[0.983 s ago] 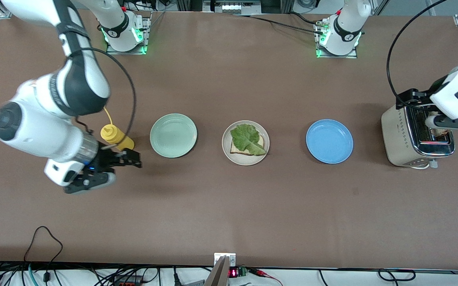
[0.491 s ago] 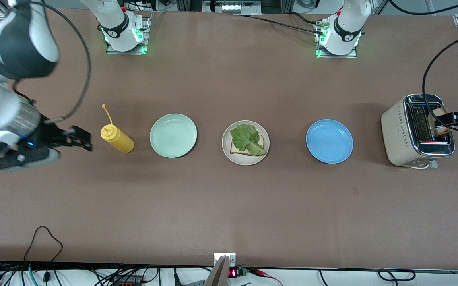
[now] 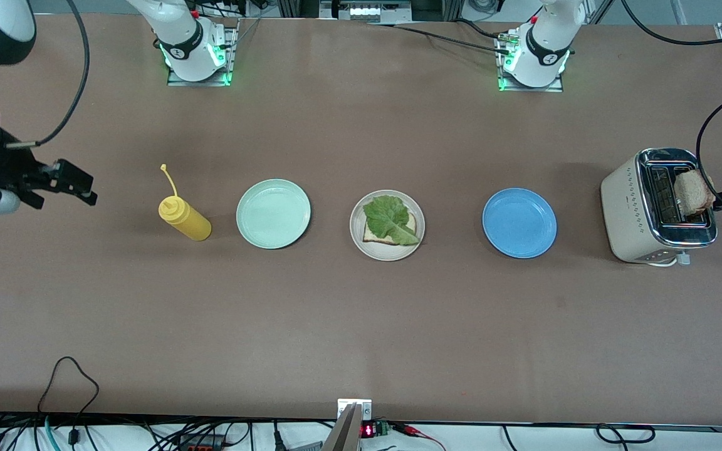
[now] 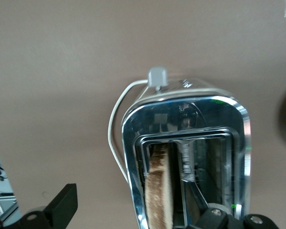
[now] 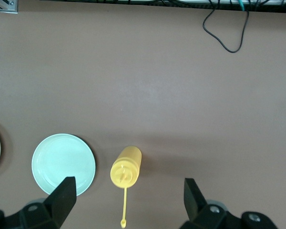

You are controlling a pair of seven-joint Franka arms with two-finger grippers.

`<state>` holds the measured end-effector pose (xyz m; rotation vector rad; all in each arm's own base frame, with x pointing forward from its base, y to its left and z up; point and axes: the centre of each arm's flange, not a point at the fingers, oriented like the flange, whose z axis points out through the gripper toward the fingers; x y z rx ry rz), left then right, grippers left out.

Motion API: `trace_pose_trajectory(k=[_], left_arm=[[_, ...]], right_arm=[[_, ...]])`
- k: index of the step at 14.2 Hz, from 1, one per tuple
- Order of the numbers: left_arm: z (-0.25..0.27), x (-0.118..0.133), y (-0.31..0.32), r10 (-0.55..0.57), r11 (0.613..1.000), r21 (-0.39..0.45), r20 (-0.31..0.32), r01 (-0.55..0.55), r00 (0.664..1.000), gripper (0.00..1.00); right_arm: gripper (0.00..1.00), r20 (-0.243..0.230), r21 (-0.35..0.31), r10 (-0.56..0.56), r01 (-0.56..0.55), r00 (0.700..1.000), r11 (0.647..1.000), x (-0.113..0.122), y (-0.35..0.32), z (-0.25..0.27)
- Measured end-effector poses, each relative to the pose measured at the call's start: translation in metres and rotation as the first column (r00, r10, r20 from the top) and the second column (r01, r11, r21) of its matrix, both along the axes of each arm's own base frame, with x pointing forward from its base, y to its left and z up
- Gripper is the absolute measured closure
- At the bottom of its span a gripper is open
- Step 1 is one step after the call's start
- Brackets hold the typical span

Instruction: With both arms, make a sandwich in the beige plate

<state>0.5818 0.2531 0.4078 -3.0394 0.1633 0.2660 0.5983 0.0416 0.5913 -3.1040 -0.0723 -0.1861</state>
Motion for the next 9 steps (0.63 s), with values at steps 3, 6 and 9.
trace_pose_trajectory(k=[3,6,9], left_arm=[[-0.029,-0.011,-0.005,0.013,0.998,-0.054,-0.027,-0.015,1.0,0.0],[-0.04,-0.019,-0.009,0.014,0.998,-0.067,-0.05,-0.018,0.999,0.05],[-0.048,-0.027,-0.005,0.024,0.997,-0.074,-0.069,-0.029,0.997,0.33]], right_arm=[[0.0,0.014,-0.024,-0.016,0.017,1.0,1.0,-0.029,0.017,0.014],[0.0,0.023,-0.041,-0.024,0.025,0.999,0.999,-0.046,0.029,0.022],[0.0,0.027,-0.047,-0.035,0.036,0.999,0.998,-0.048,0.025,0.023]])
